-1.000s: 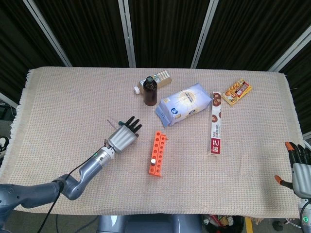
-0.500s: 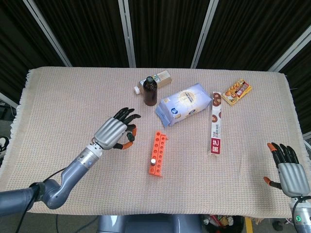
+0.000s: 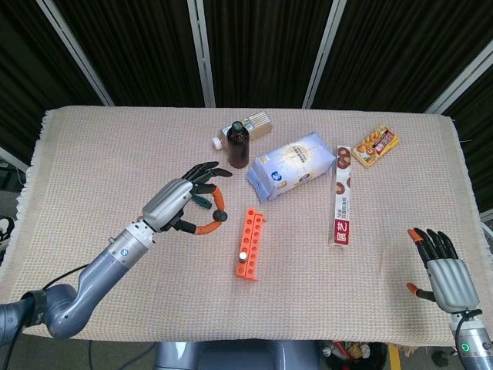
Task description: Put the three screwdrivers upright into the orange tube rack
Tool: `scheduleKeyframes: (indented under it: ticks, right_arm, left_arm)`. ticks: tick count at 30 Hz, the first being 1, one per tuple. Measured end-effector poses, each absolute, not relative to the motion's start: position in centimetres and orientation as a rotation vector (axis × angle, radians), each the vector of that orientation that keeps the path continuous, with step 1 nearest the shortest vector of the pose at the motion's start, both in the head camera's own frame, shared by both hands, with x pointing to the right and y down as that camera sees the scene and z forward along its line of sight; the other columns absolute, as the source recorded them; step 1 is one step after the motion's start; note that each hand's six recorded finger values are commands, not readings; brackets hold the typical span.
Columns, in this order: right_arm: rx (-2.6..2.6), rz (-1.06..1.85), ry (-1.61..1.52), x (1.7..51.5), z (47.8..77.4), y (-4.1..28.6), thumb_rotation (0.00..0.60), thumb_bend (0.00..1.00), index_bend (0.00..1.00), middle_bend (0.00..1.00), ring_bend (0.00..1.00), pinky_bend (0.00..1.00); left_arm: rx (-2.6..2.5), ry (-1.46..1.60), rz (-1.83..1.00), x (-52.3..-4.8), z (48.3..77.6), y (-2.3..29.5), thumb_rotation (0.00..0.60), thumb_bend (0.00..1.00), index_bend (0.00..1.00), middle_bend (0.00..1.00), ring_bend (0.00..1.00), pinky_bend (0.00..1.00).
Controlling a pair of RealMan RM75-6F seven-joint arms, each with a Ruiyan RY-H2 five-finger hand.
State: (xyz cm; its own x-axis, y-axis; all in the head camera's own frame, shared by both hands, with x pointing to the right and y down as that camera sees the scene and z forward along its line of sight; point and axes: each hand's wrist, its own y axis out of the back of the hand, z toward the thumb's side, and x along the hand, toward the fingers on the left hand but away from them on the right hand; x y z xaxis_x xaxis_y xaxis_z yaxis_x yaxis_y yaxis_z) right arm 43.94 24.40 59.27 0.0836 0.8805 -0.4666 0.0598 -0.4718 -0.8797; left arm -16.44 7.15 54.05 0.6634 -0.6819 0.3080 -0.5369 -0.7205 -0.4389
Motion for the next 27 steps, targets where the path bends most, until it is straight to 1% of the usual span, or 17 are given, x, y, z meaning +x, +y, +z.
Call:
scheduleKeyframes:
  ticks: [9,14,27]
  right_arm:
    - [-1.652,1.461,-0.962,44.0,59.2,24.3,0.600,0.00,0.03,0.06,0.00,0.06]
    - [-1.648,1.470,-0.977,44.3,59.2,24.5,0.600,0.00,0.03,0.06,0.00,0.06]
    - [-1.629,1.511,-0.997,45.5,59.2,25.0,0.600,0.00,0.03,0.06,0.00,0.06]
  left_arm:
    - [-2.689,0.893,-0.586,-14.4,52.6,8.7,0.600,0.49,0.83,0.14,0.00,0.00]
    - [-2.697,0.863,-0.597,-14.1,53.0,9.3,0.600,0.49,0.83,0.14,0.00,0.00]
    - [-2.629,0.860,-0.636,-13.8,54.5,9.4,0.600,0.49,0.83,0.14,0.00,0.00]
